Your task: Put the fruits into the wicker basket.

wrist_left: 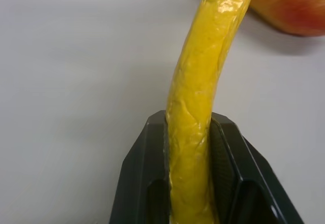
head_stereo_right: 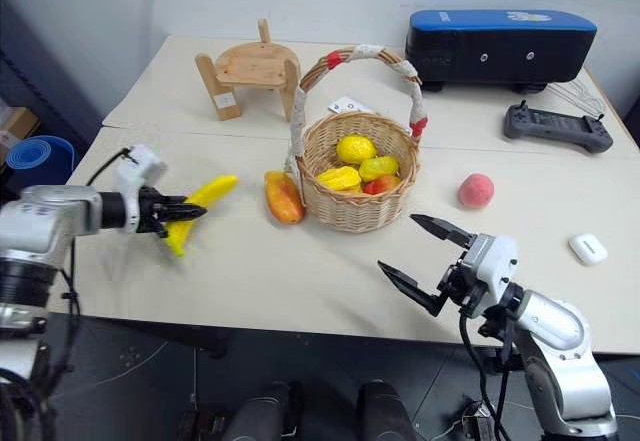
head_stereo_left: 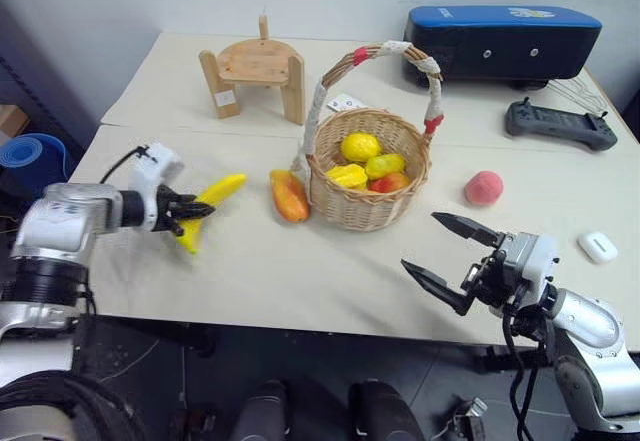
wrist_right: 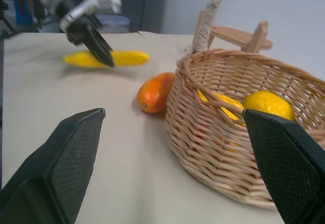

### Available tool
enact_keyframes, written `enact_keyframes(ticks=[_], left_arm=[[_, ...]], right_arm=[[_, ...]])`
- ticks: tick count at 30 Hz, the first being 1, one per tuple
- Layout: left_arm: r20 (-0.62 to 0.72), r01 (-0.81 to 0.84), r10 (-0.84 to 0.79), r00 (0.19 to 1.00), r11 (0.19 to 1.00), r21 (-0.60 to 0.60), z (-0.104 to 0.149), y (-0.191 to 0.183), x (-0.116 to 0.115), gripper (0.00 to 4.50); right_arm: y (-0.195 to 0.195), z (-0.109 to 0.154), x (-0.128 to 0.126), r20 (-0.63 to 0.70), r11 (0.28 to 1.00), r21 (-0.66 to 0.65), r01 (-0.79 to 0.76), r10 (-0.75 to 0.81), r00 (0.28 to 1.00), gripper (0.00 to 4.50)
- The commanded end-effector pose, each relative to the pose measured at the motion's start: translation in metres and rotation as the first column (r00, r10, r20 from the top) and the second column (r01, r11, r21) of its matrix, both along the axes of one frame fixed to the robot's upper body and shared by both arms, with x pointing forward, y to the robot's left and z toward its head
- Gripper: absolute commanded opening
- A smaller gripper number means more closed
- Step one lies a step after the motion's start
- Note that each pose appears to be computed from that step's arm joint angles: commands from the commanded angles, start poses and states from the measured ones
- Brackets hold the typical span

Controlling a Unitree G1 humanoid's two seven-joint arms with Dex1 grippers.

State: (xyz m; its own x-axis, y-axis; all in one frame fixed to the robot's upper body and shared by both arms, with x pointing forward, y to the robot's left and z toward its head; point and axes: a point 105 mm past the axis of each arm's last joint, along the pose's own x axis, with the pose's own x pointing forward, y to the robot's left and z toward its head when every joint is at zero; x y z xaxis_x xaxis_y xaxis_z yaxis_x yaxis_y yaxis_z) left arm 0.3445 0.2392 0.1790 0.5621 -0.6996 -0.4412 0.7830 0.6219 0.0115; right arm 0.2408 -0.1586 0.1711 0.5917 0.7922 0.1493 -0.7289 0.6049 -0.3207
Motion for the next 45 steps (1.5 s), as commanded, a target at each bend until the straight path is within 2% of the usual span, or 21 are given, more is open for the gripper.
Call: enact_keyframes(ticks=[1, 4, 6, 8, 10, 12, 14, 16, 18, 22, 26, 28, 31, 36, 38, 40, 42, 44, 45], left_arm=[[0.160, 0.267, -0.253, 0.954, 0.961, -0.072, 0.054, -0.023, -0.029, 0.69], [0.164, 0.417, -0.404, 0.900, 0.907, -0.054, 0.059, -0.060, -0.046, 0.69], [0.172, 0.473, -0.454, 0.874, 0.876, -0.093, 0.064, -0.094, -0.048, 0.69], [0.210, 0.476, -0.437, 0.875, 0.856, -0.202, 0.081, -0.127, -0.042, 0.69], [0.264, 0.474, -0.419, 0.869, 0.858, -0.197, 0.089, -0.167, -0.030, 0.69], [0.299, 0.424, -0.363, 0.882, 0.889, -0.171, 0.093, -0.191, -0.017, 0.69], [0.415, 0.377, -0.336, 0.845, 0.926, -0.018, 0.093, -0.212, 0.000, 0.69], [0.525, 0.346, -0.373, 0.765, 0.925, 0.154, 0.092, -0.231, 0.008, 0.69], [0.559, 0.301, -0.346, 0.753, 0.937, 0.174, 0.092, -0.243, 0.019, 0.69], [0.567, 0.190, -0.295, 0.769, 0.953, 0.238, 0.087, -0.248, 0.048, 0.69], [0.573, 0.209, -0.303, 0.762, 0.952, 0.225, 0.098, -0.256, 0.054, 2.00], [0.586, 0.228, -0.323, 0.743, 0.946, 0.231, 0.102, -0.256, 0.051, 2.60], [0.594, 0.328, -0.345, 0.727, 0.934, 0.140, 0.113, -0.256, 0.036, 3.49], [0.593, 0.511, -0.422, 0.686, 0.859, 0.021, 0.119, -0.232, 0.006, 3.49], [0.572, 0.613, -0.495, 0.654, 0.790, -0.018, 0.107, -0.196, -0.015, 3.49], [0.551, 0.641, -0.517, 0.655, 0.766, -0.042, 0.096, -0.163, -0.027, 3.49], [0.505, 0.542, -0.425, 0.751, 0.833, -0.106, 0.079, -0.117, -0.021, 3.49], [0.444, 0.406, -0.322, 0.836, 0.908, -0.106, 0.055, -0.072, -0.017, 3.49], [0.424, 0.337, -0.269, 0.865, 0.937, -0.091, 0.044, -0.051, -0.017, 3.66]], right_arm=[[-0.006, 0.012, -0.008, 0.042, 1.000, 0.000, 0.023, -0.023, 0.999, 4.50], [-0.015, 0.011, -0.009, 0.036, 0.998, -0.001, 0.064, -0.064, 0.997, 4.50], [-0.021, 0.012, -0.009, 0.037, 0.996, -0.002, 0.091, -0.091, 0.995, 4.50], [-0.026, 0.013, -0.009, 0.043, 0.994, -0.004, 0.113, -0.113, 0.993, 4.50], [-0.031, 0.015, -0.010, 0.041, 0.990, 0.002, 0.141, -0.141, 0.989, 4.50], [-0.034, 0.016, -0.011, 0.041, 0.988, 0.004, 0.156, -0.156, 0.987, 4.50], [-0.035, 0.017, -0.012, 0.045, 0.985, 0.012, 0.170, -0.170, 0.984, 4.50], [-0.035, 0.021, -0.013, 0.045, 0.979, 0.064, 0.195, -0.198, 0.979, 4.50], [-0.032, 0.029, -0.016, 0.036, 0.973, 0.120, 0.198, -0.204, 0.978, 4.50], [-0.031, 0.029, -0.019, 0.017, 0.967, 0.132, 0.217, -0.222, 0.975, 4.50], [-0.034, 0.028, -0.020, 0.015, 0.959, 0.141, 0.248, -0.252, 0.968, 4.50], [-0.033, 0.027, -0.020, 0.015, 0.956, 0.143, 0.254, -0.259, 0.966, 4.50], [-0.032, 0.025, -0.020, 0.014, 0.955, 0.145, 0.258, -0.263, 0.965, 4.50], [-0.031, 0.024, -0.017, 0.017, 0.959, 0.145, 0.242, -0.247, 0.969, 4.50], [-0.029, 0.026, -0.014, 0.023, 0.966, 0.141, 0.215, -0.220, 0.975, 4.50], [-0.027, 0.026, -0.012, 0.026, 0.974, 0.132, 0.187, -0.191, 0.981, 4.50], [-0.024, 0.026, -0.009, 0.034, 0.981, 0.122, 0.153, -0.158, 0.987, 4.50], [-0.021, 0.026, -0.007, 0.041, 0.986, 0.115, 0.120, -0.125, 0.991, 4.50], [-0.019, 0.025, -0.006, 0.042, 0.989, 0.109, 0.103, -0.109, 0.993, 4.50]])
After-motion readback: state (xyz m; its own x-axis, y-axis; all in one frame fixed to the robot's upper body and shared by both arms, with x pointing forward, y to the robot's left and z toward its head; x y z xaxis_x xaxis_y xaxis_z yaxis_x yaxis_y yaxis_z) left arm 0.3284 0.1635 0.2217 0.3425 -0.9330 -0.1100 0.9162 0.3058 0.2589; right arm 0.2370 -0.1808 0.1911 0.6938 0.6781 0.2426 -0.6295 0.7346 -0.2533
